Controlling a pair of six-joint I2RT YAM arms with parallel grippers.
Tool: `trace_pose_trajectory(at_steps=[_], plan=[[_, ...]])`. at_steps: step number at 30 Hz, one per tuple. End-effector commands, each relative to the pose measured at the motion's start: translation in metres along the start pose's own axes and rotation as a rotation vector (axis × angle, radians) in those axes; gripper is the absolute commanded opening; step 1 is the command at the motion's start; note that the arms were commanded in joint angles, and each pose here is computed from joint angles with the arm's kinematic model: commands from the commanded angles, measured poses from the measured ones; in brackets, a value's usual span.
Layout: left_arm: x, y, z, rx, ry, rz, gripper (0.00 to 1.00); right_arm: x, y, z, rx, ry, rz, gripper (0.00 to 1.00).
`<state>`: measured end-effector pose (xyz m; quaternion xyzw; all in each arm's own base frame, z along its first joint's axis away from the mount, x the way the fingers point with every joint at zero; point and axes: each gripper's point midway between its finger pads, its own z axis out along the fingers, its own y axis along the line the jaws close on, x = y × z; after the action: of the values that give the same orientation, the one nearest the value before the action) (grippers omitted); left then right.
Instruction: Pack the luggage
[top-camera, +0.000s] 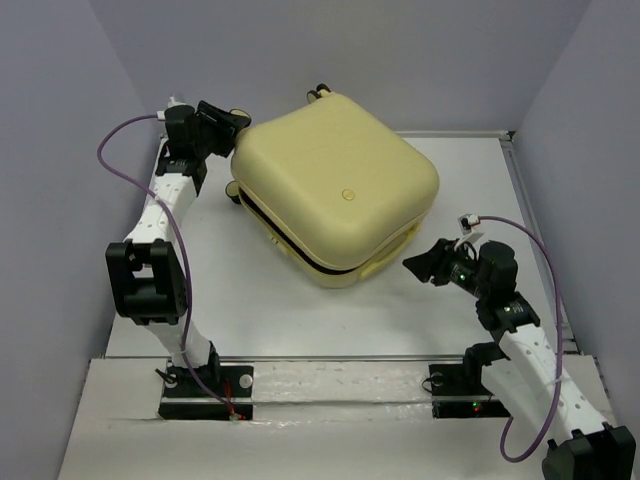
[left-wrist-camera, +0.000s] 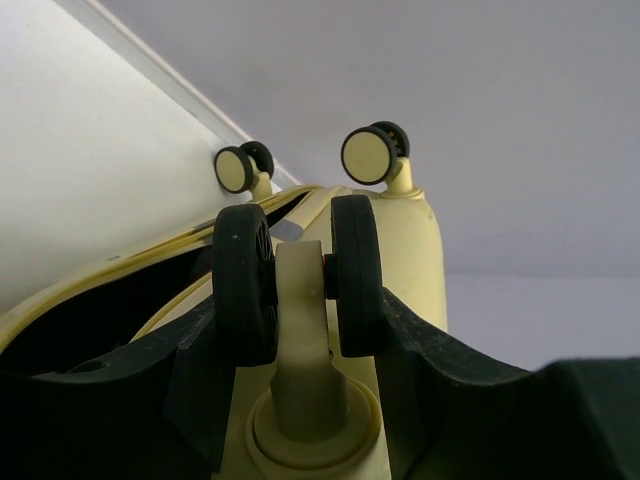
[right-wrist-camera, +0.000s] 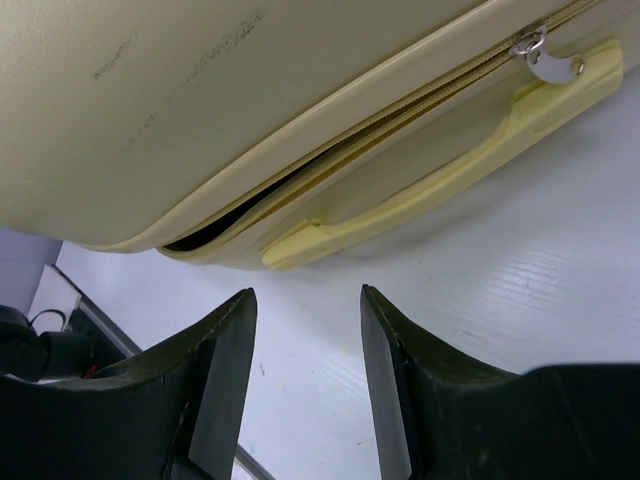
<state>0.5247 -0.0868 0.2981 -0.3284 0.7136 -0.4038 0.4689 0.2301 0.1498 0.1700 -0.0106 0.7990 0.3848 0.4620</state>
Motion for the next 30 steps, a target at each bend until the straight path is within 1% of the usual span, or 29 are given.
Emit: trace_pose_trajectory(at_steps=[1, 3, 4, 5, 6, 7, 8, 12, 14, 16, 18, 19, 20, 21, 23, 24, 26, 27, 28, 30], plan=[[-0.024, -0.067, -0.016, 0.197, -0.053, 0.09, 0.06, -0.023, -0.004, 0.001, 0.042, -0.096, -0.031, 0.53], [-0.021, -0.053, -0.006, 0.161, -0.043, 0.094, 0.06, -0.028, -0.013, 0.004, 0.085, -0.115, -0.034, 0.49], [-0.02, -0.05, -0.004, 0.152, -0.038, 0.097, 0.06, -0.03, -0.017, 0.006, 0.108, -0.121, -0.039, 0.45], [-0.031, -0.038, -0.003, 0.126, -0.055, 0.098, 0.06, -0.034, -0.024, 0.007, 0.141, -0.139, -0.037, 0.39], [-0.03, -0.035, -0.002, 0.121, -0.053, 0.101, 0.06, -0.035, -0.028, 0.008, 0.158, -0.142, -0.036, 0.37], [-0.03, -0.03, 0.0, 0.107, -0.051, 0.102, 0.06, -0.031, -0.035, 0.011, 0.185, -0.128, -0.029, 0.33], [-0.031, -0.024, 0.002, 0.091, -0.05, 0.112, 0.06, -0.041, -0.04, 0.013, 0.212, -0.168, -0.038, 0.27], [-0.032, -0.007, 0.009, 0.045, -0.044, 0.131, 0.07, -0.046, -0.057, 0.019, 0.292, -0.164, -0.056, 0.26], [-0.034, 0.002, 0.011, 0.027, -0.047, 0.138, 0.08, -0.048, -0.059, 0.021, 0.298, -0.159, -0.062, 0.26], [-0.037, 0.008, 0.015, 0.014, -0.048, 0.143, 0.14, -0.049, -0.057, 0.022, 0.29, -0.164, -0.059, 0.27], [-0.038, 0.012, 0.016, 0.001, -0.041, 0.148, 0.17, -0.05, -0.059, 0.023, 0.298, -0.169, -0.066, 0.28], [-0.038, 0.014, 0.016, -0.004, -0.044, 0.158, 0.24, -0.052, -0.061, 0.022, 0.31, -0.173, -0.076, 0.31], [-0.038, 0.016, 0.016, -0.008, -0.043, 0.163, 0.35, -0.054, -0.063, 0.023, 0.319, -0.175, -0.082, 0.33], [-0.037, 0.018, 0.016, -0.016, -0.04, 0.171, 0.56, -0.057, -0.064, 0.024, 0.33, -0.177, -0.086, 0.35], [-0.041, 0.02, 0.013, -0.035, -0.045, 0.197, 0.73, -0.06, -0.067, 0.026, 0.345, -0.176, -0.096, 0.38], [-0.045, 0.022, 0.011, -0.055, -0.059, 0.205, 0.84, -0.063, -0.068, 0.029, 0.351, -0.171, -0.1, 0.39], [-0.063, 0.011, -0.002, -0.067, -0.123, 0.245, 0.91, -0.066, -0.068, 0.03, 0.35, -0.163, -0.133, 0.38], [-0.07, 0.007, -0.008, -0.074, -0.144, 0.26, 0.98, -0.07, -0.067, 0.031, 0.344, -0.172, -0.154, 0.36], [-0.079, -0.009, -0.019, -0.049, -0.178, 0.282, 0.99, -0.071, -0.068, 0.031, 0.347, -0.177, -0.181, 0.35], [-0.083, -0.023, -0.029, -0.03, -0.184, 0.304, 0.99, -0.077, -0.068, 0.03, 0.352, -0.2, -0.204, 0.33]])
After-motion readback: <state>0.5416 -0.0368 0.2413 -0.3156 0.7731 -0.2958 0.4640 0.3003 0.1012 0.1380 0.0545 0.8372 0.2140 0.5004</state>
